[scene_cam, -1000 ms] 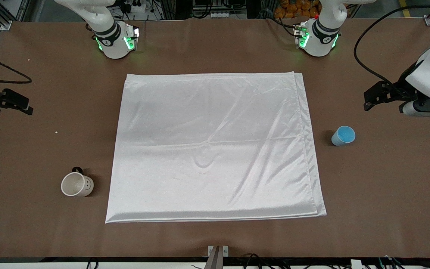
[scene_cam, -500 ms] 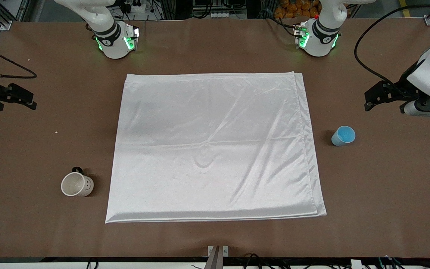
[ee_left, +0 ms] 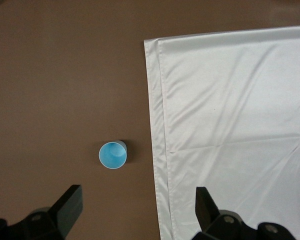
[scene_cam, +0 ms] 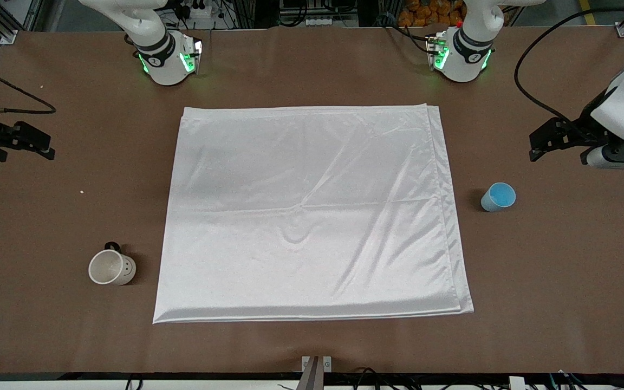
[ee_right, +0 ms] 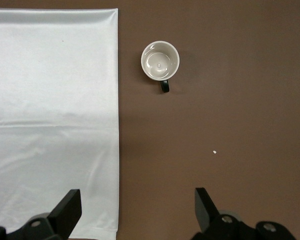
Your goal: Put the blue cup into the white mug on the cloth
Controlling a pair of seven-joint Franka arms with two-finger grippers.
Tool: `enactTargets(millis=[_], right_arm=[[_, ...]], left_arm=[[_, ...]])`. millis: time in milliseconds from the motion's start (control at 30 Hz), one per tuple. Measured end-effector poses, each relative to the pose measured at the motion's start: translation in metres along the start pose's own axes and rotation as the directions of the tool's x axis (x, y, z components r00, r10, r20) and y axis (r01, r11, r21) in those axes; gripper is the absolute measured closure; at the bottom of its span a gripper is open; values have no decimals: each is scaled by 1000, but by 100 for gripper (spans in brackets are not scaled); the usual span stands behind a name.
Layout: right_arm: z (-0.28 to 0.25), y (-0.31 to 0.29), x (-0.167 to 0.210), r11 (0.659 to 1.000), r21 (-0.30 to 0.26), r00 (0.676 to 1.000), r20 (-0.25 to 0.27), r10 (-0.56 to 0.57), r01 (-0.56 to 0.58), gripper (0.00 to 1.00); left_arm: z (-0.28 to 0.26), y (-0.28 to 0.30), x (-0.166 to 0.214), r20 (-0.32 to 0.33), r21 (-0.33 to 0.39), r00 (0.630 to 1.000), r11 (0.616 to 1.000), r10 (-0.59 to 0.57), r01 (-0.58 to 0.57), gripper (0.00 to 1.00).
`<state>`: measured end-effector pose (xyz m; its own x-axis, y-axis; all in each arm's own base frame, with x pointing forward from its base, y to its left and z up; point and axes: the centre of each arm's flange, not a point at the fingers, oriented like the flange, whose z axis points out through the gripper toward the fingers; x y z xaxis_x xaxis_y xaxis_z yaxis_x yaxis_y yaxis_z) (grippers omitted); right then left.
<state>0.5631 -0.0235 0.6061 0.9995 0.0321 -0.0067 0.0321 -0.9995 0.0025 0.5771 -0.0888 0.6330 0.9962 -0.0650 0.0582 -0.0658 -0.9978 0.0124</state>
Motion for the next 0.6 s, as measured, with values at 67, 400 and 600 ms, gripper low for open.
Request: enactTargets(millis=[67,400,600], right_arm=[[0,0,0,1000,0,1000,0,0,0,0],[2,0,0,1000,-1,1000,4,-1,2,0],[19,1,-1,1000,1,999,32,-3,3,0]], left_arm=[[2,0,0,5,0,1000,1000,0,0,0],[33,0,0,41,4,999,1000,0,0,0],[73,0,-2,55,5,998,1000,-1,0,0]])
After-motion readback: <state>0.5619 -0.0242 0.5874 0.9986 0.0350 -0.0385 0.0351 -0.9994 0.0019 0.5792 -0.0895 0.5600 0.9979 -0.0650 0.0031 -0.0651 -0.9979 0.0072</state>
